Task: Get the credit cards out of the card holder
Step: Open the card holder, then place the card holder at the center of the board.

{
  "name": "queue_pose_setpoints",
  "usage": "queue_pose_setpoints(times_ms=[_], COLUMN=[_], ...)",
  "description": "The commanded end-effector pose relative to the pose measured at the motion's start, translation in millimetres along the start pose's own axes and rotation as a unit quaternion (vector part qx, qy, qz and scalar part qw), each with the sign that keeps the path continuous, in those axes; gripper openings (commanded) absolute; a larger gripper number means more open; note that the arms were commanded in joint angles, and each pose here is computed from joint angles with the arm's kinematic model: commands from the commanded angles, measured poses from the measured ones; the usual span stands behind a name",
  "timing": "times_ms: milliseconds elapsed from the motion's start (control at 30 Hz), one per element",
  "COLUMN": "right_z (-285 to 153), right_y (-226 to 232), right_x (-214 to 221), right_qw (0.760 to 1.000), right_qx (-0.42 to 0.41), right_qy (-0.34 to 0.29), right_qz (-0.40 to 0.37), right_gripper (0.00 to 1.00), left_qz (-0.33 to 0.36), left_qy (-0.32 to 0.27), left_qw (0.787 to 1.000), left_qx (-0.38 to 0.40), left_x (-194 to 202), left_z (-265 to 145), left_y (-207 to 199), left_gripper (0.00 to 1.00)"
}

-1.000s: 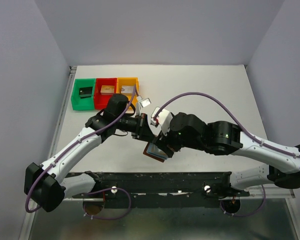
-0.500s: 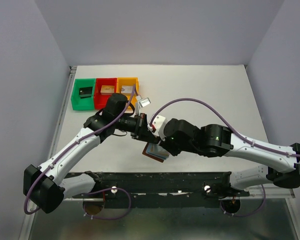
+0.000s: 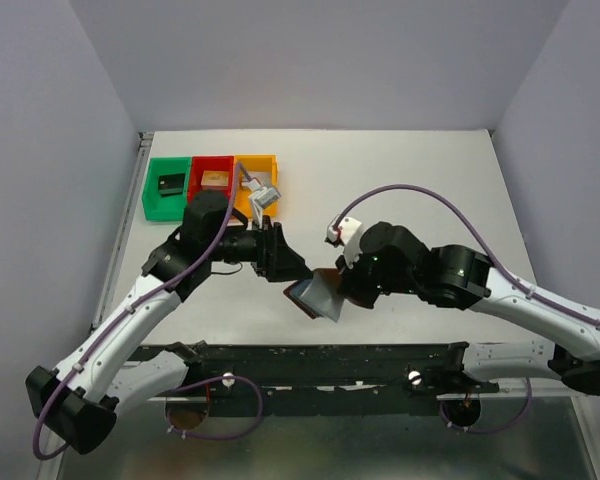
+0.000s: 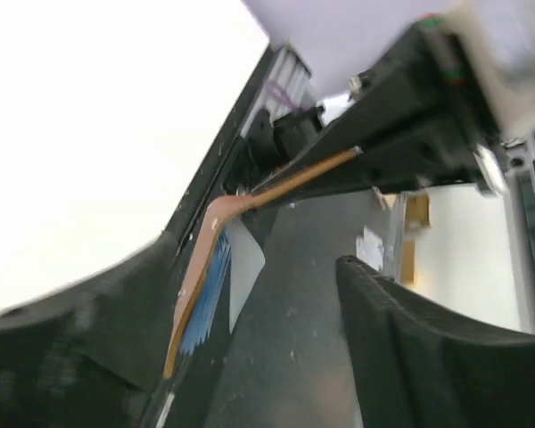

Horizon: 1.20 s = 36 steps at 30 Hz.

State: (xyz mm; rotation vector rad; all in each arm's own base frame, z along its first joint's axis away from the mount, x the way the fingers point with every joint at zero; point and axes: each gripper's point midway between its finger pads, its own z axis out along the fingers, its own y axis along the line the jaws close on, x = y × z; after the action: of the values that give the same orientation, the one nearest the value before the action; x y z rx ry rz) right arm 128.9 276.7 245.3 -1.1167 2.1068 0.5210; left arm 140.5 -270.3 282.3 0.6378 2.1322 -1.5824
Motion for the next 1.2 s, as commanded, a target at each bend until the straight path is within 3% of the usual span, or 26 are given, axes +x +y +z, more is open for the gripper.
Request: queue_pose_setpoints(times_ms=[0, 200, 433, 800, 1167], right_z=[-18.0, -34.3, -61.1, -63.8, -68.2], right_y=[18.7, 26.0, 43.3, 45.2, 43.6], right_x=[-15.9, -22.8, -38.8, -47.2, -57.2], right_qw=[0.988, 0.967, 0.938, 0.917, 0.902], right_qx=[-0.108, -0.181, -0.260, -0.290, -0.305], right_qy=[-0.072, -0.126, -0.180, -0.222, -0.248], right_qz=[0.080, 0.127, 0.140, 0.160, 0.177], right_gripper=[0.00, 0.00, 0.00, 0.00, 0.00], left_qz=[0.096, 0.166, 0.217, 0.284, 0.276], left_qy=[-0.137, -0.267, -0.315, -0.333, -0.279], left_qw=[0.986, 0.949, 0.923, 0.893, 0.907], left_qx=[-0.006, 0.040, 0.046, 0.103, 0.154], left_x=[-36.5, -41.5, -27.8, -4.8, 8.8], left_z=[-22.6, -44.9, -59.0, -78.5, -66.9], left_y=[-12.8, -30.0, -30.7, -63.4, -69.0], left_gripper=[0.96, 0.99, 0.99, 0.99, 0.98])
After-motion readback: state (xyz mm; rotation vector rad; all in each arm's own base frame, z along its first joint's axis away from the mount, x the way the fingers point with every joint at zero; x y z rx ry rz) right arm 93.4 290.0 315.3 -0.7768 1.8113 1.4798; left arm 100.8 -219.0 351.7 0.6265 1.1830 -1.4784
